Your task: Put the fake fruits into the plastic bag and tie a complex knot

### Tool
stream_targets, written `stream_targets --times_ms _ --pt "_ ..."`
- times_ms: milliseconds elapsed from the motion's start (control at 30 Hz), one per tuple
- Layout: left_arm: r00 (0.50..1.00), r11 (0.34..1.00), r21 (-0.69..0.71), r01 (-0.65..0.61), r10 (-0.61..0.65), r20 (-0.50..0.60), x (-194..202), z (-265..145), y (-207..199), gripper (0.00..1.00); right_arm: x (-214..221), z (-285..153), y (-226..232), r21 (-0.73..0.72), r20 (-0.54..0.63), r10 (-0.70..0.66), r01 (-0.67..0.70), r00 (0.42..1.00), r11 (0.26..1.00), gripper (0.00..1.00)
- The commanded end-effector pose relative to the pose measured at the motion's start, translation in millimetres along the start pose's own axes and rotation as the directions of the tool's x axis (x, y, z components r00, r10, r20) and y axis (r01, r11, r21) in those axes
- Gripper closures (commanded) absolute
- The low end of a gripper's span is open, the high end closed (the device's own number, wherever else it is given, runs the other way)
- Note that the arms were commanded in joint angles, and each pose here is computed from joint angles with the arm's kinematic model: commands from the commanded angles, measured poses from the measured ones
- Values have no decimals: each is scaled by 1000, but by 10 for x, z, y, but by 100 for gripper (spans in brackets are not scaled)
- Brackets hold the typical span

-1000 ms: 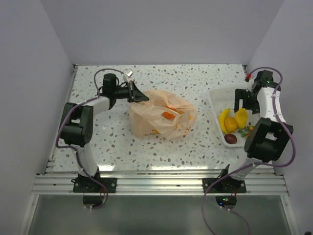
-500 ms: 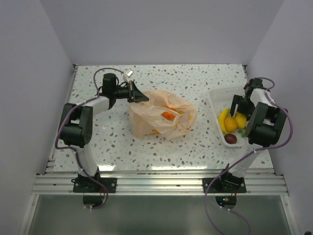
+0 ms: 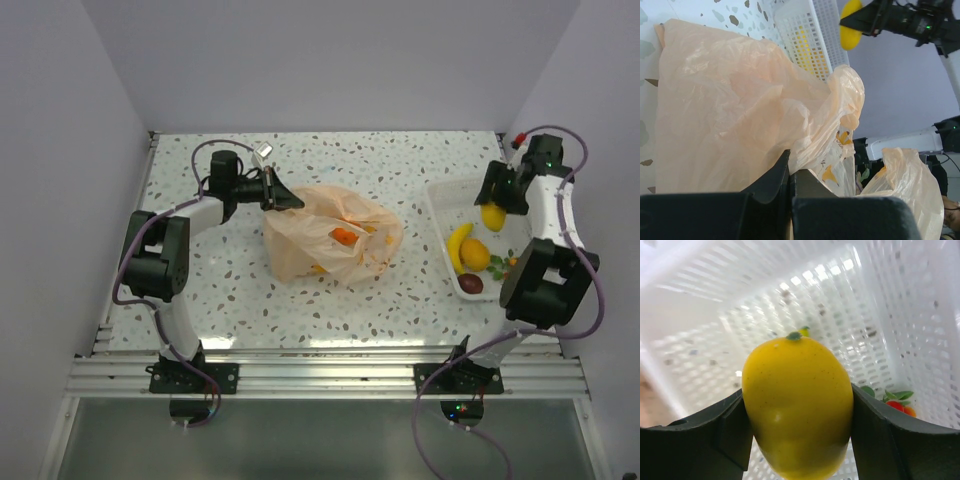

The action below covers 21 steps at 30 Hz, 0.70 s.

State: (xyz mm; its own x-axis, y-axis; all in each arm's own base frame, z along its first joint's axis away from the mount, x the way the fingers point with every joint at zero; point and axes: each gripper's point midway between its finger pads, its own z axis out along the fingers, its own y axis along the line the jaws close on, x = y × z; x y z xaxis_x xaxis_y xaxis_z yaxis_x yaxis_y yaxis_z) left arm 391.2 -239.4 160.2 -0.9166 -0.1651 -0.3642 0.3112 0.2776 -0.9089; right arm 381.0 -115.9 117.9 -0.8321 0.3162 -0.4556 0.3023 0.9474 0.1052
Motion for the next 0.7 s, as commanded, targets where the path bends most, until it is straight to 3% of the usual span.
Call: stream_targets --times_ms 0,100,267,333,567,667 --pt "996 996 32 -89 88 21 -99 -71 -223 100 -524 -890 595 -196 263 -62 116 963 974 89" --pt "996 996 38 -84 83 20 -106 -70 -240 100 -619 -1080 950 -223 340 -113 196 934 955 100" --pt "994 994 38 -104 103 26 -137 -80 -287 100 -444 -1452 1856 -469 412 -192 388 891 793 98" --pt "995 994 35 -99 98 25 -127 -74 -258 100 -300 -1580 2326 -491 475 -263 502 839 712 98" --pt "996 995 38 -90 89 28 -128 -66 -244 100 295 -1446 3387 -511 526 -415 666 742 543 98" --pt "996 996 37 -87 86 29 -130 -66 -244 100 666 -1575 3725 -503 573 -499 760 650 412 98"
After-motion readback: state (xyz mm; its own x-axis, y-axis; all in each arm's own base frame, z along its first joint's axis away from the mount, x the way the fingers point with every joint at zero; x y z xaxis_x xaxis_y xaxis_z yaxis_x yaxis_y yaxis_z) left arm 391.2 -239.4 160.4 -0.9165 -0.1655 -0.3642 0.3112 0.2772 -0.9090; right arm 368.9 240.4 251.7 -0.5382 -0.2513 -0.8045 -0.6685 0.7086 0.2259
